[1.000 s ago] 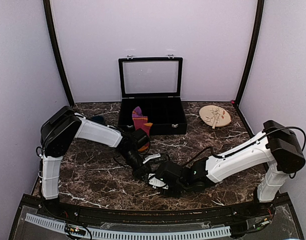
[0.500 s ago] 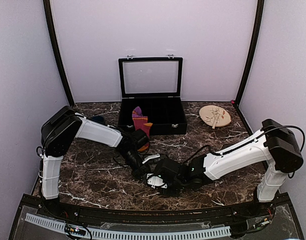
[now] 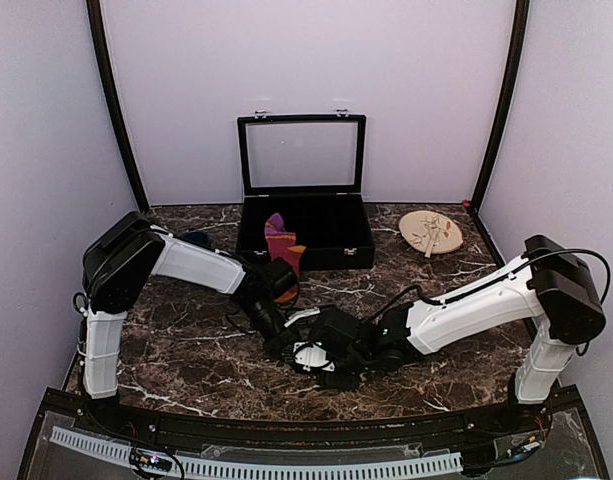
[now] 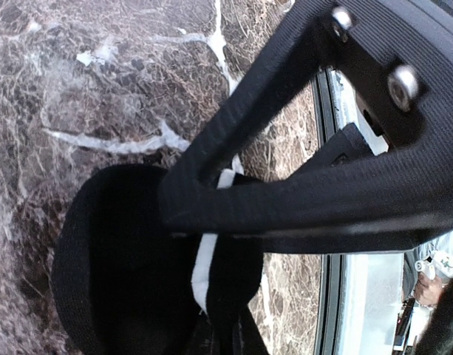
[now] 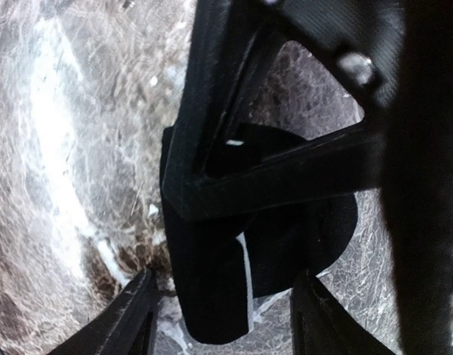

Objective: Roll the socks
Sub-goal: Roll the sock at the center of the board.

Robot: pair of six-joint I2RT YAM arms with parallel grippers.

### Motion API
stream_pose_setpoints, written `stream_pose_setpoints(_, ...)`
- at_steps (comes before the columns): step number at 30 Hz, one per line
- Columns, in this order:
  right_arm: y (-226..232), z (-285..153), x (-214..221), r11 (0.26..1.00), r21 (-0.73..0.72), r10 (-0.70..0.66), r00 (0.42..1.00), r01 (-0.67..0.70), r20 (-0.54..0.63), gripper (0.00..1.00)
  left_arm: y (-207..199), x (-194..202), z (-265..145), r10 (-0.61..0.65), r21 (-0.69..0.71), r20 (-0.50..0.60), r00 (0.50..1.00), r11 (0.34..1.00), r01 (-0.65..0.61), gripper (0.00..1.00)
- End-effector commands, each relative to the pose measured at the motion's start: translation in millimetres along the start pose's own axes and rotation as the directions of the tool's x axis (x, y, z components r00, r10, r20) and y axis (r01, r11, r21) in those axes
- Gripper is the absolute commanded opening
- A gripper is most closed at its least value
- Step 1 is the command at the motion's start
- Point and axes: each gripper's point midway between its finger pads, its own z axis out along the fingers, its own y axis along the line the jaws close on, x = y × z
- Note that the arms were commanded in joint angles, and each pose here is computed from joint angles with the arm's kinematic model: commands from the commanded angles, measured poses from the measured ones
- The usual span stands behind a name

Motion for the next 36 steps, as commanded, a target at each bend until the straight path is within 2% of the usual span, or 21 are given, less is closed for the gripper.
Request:
stream_pose_setpoints(1,0,13,16,1.000,-0.018,-0.001,0.998,0.000,-0.061,0.66,11,29,9,-0.064,-0.032,-0.095,0.993,0.998,0.061,0.00)
stream_pose_setpoints(10,-2,20,19,0.999,-0.034,0.008,0.997,-0.011,-0.073,0.63,10,30,9,-0.071,-0.021,-0.095,0.993,0.997,0.069,0.00)
stream_pose_setpoints(24,5,21,43,0.996,-0.067,0.057,0.990,-0.066,-0.129,0.37,10,30,9,-0.073,-0.010,-0.090,0.993,0.997,0.072,0.00)
stream_pose_setpoints(36,10,27,43,0.988,-0.126,0.068,0.987,-0.087,-0.146,0.18,8,30,9,-0.079,0.000,-0.088,0.993,0.997,0.080,0.00)
